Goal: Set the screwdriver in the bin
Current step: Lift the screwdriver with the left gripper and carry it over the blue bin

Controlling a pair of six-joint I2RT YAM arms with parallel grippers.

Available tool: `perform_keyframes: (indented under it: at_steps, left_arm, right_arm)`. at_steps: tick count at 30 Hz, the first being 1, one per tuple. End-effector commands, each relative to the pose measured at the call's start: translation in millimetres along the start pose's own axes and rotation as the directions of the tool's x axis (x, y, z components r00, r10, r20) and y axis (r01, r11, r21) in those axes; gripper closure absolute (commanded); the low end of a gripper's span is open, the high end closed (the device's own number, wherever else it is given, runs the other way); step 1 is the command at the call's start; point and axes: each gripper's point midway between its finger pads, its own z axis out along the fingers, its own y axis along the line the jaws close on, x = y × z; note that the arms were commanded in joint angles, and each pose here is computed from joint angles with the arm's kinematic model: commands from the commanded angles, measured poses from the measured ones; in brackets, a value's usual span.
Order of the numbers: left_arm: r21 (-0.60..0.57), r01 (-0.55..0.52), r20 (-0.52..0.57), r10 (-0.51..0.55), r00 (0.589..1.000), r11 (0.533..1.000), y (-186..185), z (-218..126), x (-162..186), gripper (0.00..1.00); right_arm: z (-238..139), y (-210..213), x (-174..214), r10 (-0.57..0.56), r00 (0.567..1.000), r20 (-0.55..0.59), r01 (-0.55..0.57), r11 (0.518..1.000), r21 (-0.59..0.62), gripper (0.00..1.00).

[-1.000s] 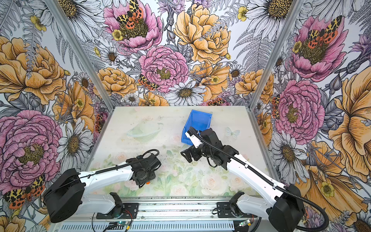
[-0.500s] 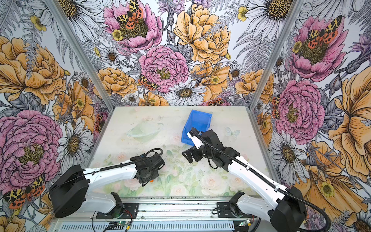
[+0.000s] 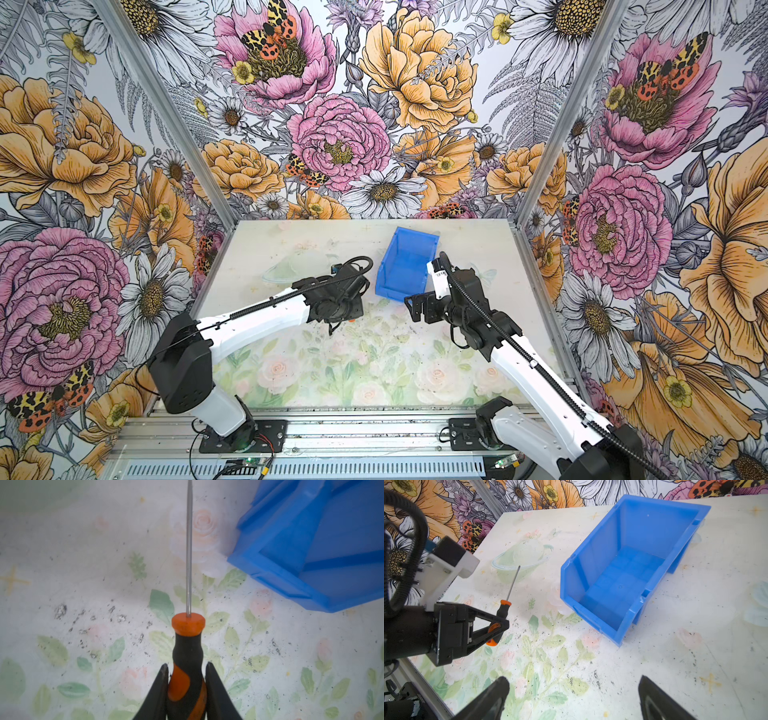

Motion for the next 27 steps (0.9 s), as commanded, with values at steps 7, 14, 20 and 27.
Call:
perform_keyframes:
  at_steps: [7, 14, 20, 27]
  left_arm:
    - [0.131, -0.204, 0.055, 0.199, 0.979, 0.97, -65, 17, -67, 0.87]
    - [0.208, -0.325, 0.095, 0.311, 0.946, 0.923, -106, 25, -82, 0.87]
    - [0.242, -0.378, 0.113, 0.361, 0.926, 0.893, -129, 35, -87, 0.87]
    - [0.231, -0.402, 0.115, 0.386, 0.915, 0.886, -140, 59, -90, 0.87]
  right_arm:
    - [-9, -19, 6, 0.109, 0.994, 0.023, -0.11, 0.992, 0.058, 0.02]
    - [-7, -29, 18, 0.171, 0.985, 0.007, -0.171, 0.981, 0.094, 0.02]
    - [-8, -37, 27, 0.205, 0.979, 0.0, -0.203, 0.971, 0.124, 0.02]
    - [-2, -37, 29, 0.188, 0.981, -0.037, -0.183, 0.977, 0.112, 0.01]
